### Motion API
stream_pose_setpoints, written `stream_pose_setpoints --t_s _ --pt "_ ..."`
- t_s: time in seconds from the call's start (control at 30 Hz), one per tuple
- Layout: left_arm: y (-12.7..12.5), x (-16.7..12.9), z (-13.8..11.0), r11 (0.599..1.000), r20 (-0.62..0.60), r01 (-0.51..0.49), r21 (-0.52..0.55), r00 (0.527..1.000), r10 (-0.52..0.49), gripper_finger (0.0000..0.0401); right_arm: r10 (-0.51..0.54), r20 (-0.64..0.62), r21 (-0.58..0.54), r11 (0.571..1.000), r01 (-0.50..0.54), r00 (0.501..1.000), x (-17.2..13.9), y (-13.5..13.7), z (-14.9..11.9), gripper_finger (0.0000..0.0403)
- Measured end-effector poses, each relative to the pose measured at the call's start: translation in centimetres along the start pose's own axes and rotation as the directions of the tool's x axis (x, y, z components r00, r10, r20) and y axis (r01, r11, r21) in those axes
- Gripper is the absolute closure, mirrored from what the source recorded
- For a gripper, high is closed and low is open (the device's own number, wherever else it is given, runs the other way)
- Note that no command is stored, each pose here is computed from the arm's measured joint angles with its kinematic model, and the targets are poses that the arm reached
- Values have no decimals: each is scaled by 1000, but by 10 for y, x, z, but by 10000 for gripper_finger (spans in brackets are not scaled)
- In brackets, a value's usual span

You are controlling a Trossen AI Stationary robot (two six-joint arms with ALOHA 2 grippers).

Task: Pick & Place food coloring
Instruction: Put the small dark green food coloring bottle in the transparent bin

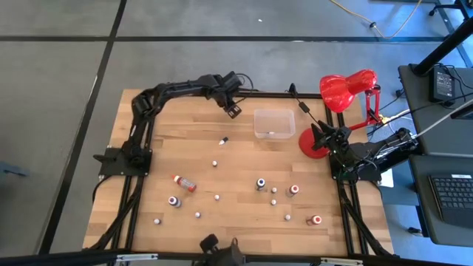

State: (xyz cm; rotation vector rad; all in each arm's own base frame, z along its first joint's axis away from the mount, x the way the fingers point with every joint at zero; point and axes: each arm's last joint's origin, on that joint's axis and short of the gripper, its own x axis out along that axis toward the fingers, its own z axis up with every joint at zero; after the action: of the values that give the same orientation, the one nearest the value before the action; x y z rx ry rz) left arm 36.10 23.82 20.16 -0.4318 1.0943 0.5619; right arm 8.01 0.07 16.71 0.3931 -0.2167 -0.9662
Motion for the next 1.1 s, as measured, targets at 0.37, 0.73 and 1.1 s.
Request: stream_pose_setpoints --t_s 0.37,0.73,1.1 --pt "-106 -54 21 943 212 163 292 950 -230 332 -14 6 -21 1000 14 1000 0 0 0 176" --pt "-130 -13 35 931 210 186 314 943 -259 332 -15 6 -17 1000 15 1000 0 0 0 176" --pt "-130 29 24 938 103 179 298 971 -218 326 -10 5 -19 1000 10 1000 0 0 0 176"
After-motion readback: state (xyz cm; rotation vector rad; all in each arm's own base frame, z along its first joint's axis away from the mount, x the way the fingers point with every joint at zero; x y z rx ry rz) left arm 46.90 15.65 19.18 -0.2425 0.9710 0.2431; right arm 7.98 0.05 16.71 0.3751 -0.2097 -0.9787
